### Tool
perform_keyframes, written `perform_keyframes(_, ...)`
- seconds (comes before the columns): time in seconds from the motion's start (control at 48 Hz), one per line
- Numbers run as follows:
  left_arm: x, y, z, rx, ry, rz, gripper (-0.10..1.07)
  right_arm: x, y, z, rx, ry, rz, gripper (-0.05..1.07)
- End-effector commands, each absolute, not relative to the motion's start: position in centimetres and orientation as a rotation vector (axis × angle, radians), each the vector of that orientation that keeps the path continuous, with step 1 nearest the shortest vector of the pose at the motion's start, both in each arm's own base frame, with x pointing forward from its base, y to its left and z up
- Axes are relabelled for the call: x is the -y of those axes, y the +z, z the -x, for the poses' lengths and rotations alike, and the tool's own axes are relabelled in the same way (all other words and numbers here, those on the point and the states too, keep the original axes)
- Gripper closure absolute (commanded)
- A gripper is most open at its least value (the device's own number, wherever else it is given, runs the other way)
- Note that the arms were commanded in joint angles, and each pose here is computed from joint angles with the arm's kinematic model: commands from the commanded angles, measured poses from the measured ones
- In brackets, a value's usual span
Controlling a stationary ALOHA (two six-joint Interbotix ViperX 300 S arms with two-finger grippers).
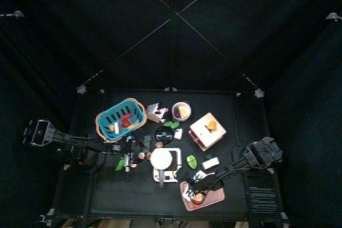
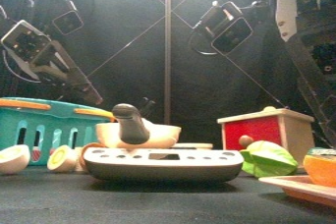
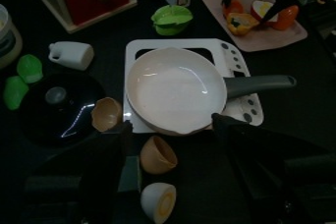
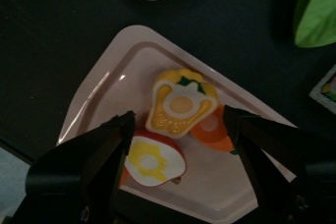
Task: Grab squash half
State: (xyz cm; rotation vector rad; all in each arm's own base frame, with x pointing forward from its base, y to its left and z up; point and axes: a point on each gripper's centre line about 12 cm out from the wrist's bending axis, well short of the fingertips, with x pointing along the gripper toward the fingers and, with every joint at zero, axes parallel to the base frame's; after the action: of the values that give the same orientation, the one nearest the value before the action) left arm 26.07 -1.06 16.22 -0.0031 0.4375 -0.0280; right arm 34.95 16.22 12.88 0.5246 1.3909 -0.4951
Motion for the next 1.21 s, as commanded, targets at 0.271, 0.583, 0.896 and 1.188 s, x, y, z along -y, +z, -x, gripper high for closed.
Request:
perform_keyframes(0.271, 1.0, 16.7, -26.4, -0.418, -0.025, 0.005, -0.01, -16.1, 13.0, -35.1, -1.379, -0.489, -0.524, 0.05)
perform_keyframes(0.583, 1.1, 16.6, -26.3, -0.419, -0.027, 0.005, -0.01, -16.0, 12.5, -34.9, -1.386, -0.493, -0.526, 0.10)
perform_keyframes(0.896, 1.1, 16.6, -26.3, -0.419, -0.027, 0.005, -0.01, -15.9, 11.9, -34.7, -1.391, -0.495, -0.524, 0.15)
perform_keyframes(1.188, 1.1, 16.6, -26.3, -0.419, -0.027, 0.005, -0.01, -15.8, 12.0, -34.7, -1.389, -0.494, -0.524, 0.29)
